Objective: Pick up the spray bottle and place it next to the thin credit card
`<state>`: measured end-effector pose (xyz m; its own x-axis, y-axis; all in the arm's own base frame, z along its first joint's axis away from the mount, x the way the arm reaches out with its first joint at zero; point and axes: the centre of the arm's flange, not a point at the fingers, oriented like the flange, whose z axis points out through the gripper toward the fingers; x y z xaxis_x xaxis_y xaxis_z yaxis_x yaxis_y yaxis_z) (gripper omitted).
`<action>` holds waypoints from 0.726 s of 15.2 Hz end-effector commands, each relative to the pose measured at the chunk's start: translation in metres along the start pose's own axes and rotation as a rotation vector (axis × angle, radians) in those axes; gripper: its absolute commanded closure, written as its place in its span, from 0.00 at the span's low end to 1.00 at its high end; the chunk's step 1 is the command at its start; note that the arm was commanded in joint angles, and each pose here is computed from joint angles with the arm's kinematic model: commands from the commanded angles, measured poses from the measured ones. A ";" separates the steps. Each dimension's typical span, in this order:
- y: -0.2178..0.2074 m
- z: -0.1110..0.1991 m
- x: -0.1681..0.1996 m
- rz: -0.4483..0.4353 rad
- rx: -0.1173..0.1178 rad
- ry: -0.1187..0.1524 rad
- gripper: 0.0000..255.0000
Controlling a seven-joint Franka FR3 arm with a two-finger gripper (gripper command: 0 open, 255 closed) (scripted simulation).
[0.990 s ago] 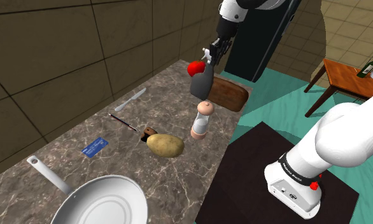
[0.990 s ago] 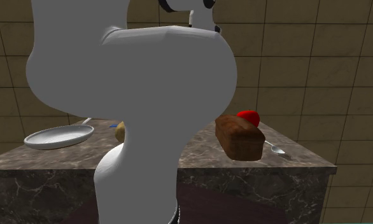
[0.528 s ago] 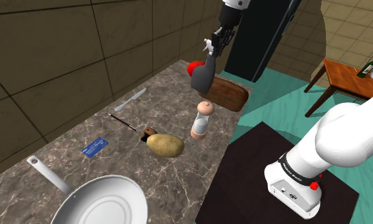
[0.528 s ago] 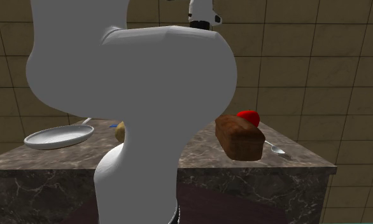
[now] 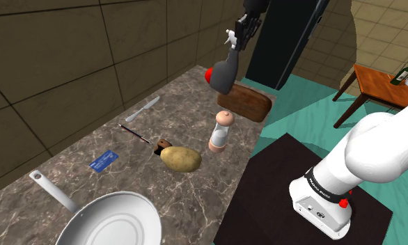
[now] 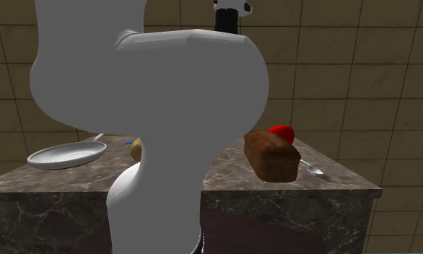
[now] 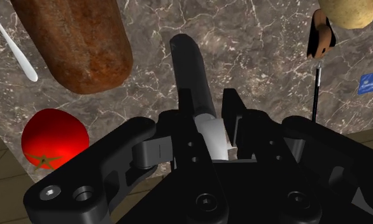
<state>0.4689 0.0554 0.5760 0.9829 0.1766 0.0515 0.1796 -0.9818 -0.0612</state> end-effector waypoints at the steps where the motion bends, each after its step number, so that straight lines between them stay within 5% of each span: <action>1: -0.001 -0.010 0.000 0.000 0.000 0.000 1.00; 11: -0.004 -0.063 0.003 0.000 0.000 0.000 1.00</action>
<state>0.4688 0.0544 0.6334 0.9830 0.1765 0.0515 0.1795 -0.9819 -0.0612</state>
